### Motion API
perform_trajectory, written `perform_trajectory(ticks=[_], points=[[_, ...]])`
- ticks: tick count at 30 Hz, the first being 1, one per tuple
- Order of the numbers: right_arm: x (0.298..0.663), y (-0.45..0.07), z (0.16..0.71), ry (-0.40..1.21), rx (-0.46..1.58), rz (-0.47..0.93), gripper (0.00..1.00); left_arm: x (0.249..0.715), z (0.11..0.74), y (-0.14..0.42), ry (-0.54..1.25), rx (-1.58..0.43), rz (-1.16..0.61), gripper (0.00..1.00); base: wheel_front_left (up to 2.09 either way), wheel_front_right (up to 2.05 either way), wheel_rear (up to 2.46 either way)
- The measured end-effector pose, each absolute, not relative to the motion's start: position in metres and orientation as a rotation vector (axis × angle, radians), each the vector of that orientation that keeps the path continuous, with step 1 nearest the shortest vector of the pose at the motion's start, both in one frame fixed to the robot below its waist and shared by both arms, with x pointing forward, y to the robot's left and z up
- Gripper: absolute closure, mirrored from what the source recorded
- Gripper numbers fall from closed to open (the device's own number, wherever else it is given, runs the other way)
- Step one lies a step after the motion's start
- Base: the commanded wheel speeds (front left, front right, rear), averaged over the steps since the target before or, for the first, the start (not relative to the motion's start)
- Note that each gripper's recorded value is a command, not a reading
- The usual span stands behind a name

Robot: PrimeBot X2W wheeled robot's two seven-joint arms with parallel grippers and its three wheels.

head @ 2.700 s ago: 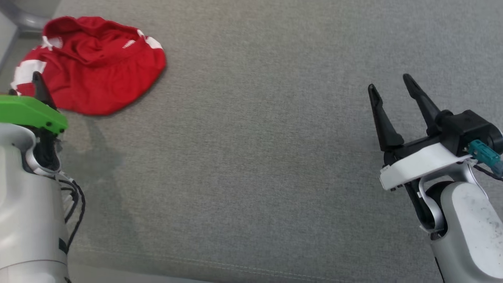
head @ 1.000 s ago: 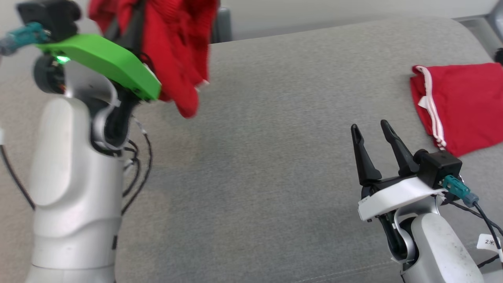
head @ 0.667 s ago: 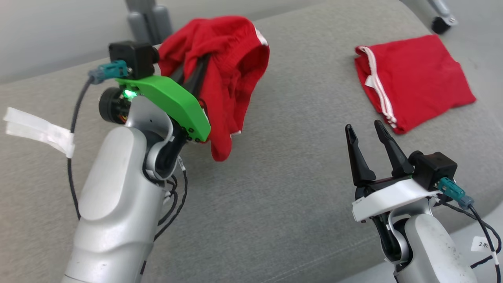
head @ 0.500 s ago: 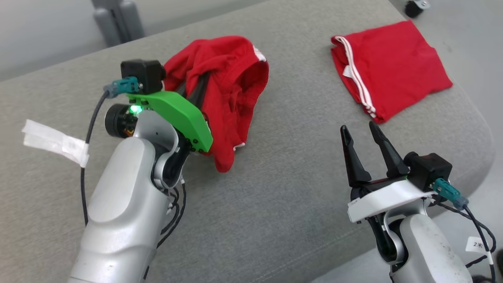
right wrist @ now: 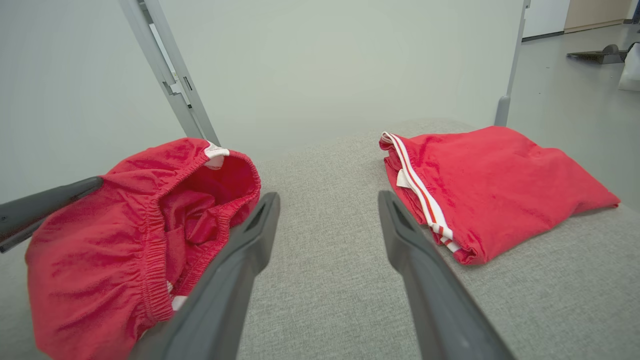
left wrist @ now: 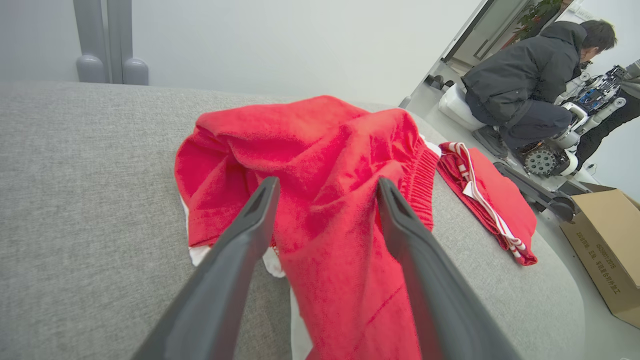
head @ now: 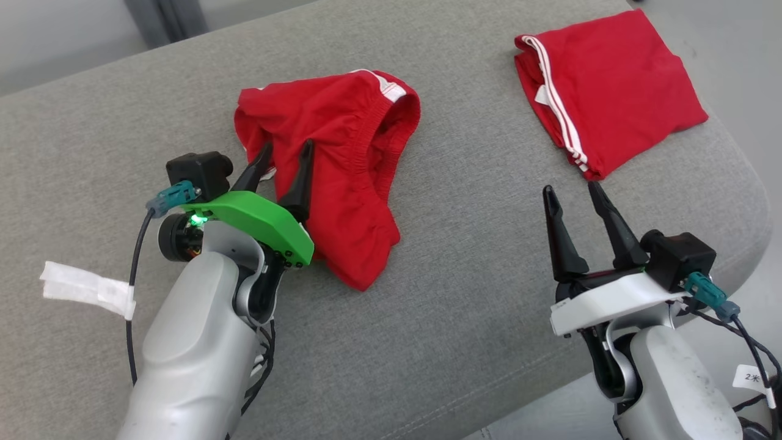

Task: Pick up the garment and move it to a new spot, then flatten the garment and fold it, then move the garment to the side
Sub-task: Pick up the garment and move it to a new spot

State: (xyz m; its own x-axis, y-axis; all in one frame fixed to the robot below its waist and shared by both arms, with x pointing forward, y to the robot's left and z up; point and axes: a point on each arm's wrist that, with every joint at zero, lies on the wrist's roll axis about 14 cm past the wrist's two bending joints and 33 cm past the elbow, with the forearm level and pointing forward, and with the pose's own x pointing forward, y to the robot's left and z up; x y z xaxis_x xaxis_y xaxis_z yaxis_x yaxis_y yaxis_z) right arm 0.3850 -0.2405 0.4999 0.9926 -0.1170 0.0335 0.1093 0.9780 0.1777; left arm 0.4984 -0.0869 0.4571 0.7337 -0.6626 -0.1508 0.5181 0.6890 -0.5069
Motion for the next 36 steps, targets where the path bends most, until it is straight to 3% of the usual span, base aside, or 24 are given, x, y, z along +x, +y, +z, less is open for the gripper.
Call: perform_trajectory(ticks=[6, 11, 22, 30, 36], points=[[0.390, -0.238, 0.509, -0.064, 0.164, -0.088, 0.00, 0.497, 0.484, -0.048, 0.170, -0.482, -0.594, 0.00, 0.00, 0.00, 0.00], [0.392, -0.228, 0.513, -0.066, 0.156, -0.047, 0.00, 0.490, 0.494, 0.016, 0.073, -0.442, -0.448, 0.00, 0.00, 0.00, 0.00], [0.386, -0.203, 0.507, -0.033, 0.176, 0.025, 0.00, 0.427, 0.503, 0.132, -0.039, -0.337, -0.177, 0.00, 0.00, 0.00, 0.00], [0.376, -0.192, 0.492, 0.015, 0.186, 0.052, 0.00, 0.381, 0.492, 0.159, -0.030, -0.301, -0.108, 0.00, 0.00, 0.00, 0.00], [0.372, -0.188, 0.484, 0.039, 0.193, 0.060, 0.00, 0.373, 0.491, 0.162, -0.030, -0.300, -0.100, 0.00, 0.00, 0.00, 0.00]])
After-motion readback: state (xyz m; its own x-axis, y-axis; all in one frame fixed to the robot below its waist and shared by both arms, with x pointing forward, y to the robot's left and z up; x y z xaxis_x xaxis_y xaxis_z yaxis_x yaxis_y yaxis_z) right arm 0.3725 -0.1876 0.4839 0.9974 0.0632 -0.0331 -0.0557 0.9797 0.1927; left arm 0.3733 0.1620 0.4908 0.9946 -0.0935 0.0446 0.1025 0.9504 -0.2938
